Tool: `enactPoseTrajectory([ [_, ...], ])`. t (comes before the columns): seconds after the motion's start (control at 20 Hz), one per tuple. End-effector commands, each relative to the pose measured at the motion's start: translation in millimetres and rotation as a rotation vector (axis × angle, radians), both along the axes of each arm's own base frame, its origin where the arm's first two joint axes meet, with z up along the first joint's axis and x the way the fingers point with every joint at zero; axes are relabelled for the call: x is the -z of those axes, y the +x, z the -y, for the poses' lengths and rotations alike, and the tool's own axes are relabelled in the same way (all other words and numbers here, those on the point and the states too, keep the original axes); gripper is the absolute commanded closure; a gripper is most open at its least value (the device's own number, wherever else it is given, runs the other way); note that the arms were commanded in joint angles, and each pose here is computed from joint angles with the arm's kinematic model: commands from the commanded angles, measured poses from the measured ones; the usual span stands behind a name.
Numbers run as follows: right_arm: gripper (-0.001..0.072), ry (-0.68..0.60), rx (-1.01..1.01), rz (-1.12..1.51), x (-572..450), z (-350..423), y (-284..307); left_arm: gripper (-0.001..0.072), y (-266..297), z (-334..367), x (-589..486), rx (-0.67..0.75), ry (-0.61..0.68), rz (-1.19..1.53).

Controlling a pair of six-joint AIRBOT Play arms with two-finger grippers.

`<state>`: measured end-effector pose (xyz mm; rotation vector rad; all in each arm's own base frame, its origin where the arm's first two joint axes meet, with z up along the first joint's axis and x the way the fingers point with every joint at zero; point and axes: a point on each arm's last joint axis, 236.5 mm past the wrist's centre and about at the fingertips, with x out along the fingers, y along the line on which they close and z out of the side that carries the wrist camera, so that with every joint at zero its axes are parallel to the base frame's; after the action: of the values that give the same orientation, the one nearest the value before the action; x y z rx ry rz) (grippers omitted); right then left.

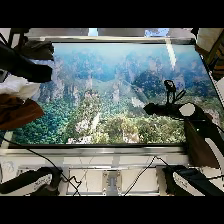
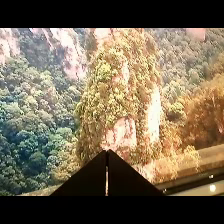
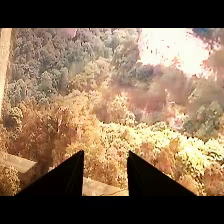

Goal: Fold the shirts.

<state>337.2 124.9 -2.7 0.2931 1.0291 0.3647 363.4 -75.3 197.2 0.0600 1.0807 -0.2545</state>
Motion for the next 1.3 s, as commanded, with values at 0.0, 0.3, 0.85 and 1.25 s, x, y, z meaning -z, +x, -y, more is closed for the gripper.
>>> enactPoseTrajectory([
  [0.0,0.0398,0.015,-0.01,-0.061,5,-4,-12,0.0698,21,2,24,-0.088,-0.031,0.159],
  [0.3,0.0398,0.016,-0.021,-0.079,6,-5,-17,0.0697,11,5,69,-0.09,-0.03,0.037],
  [0.85,0.0359,0.107,-0.017,-0.098,-2,-21,-20,0.0446,38,-193,76,-0.444,0.532,0.082],
  [1.25,0.036,0.139,0.035,-0.017,-13,-21,1,0.0214,7,-354,169,-0.76,0.522,-0.12],
])
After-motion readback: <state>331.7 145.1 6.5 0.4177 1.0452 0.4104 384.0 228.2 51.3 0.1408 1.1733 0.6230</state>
